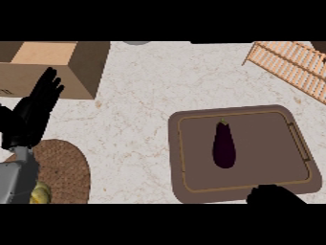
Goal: Pick the lemon from the tray and place it in the tiered shelf
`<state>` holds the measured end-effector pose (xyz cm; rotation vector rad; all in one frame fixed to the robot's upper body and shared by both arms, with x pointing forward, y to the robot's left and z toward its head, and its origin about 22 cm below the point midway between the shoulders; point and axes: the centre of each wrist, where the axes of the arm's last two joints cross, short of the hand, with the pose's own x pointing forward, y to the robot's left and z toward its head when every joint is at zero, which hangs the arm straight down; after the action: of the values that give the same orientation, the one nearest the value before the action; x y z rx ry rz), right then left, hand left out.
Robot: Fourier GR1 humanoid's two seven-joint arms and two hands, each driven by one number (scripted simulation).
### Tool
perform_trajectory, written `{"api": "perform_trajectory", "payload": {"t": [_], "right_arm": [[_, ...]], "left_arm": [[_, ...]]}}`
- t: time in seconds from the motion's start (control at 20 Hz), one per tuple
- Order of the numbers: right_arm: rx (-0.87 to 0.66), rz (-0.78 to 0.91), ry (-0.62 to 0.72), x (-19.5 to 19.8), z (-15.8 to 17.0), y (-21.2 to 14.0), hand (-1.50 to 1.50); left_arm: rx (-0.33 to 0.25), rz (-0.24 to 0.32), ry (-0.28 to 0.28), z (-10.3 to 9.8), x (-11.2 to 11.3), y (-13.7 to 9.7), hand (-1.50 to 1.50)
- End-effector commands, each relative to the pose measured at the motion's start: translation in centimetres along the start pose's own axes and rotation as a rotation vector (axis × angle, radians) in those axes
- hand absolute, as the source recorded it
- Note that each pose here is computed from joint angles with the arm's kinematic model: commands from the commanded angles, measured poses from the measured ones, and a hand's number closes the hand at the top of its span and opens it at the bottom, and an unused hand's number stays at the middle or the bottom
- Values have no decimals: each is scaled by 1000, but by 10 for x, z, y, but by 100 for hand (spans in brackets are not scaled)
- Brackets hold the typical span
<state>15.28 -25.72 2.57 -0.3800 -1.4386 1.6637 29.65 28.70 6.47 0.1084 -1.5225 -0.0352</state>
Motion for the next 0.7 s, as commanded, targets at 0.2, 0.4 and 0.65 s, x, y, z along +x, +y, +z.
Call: {"api": "perform_trajectory", "payload": {"t": [0.2, 0.4, 0.65], "right_arm": [[-369, -307, -117, 30, 46, -48, 150], [-508, -350, -113, 41, 73, -86, 150], [-615, -397, -45, 40, 93, -126, 150]], "left_arm": [[-2, -11, 8, 6, 2, 4, 0], [2, 0, -1, 2, -8, 9, 0], [8, 2, -23, 2, -5, -3, 0]]}}
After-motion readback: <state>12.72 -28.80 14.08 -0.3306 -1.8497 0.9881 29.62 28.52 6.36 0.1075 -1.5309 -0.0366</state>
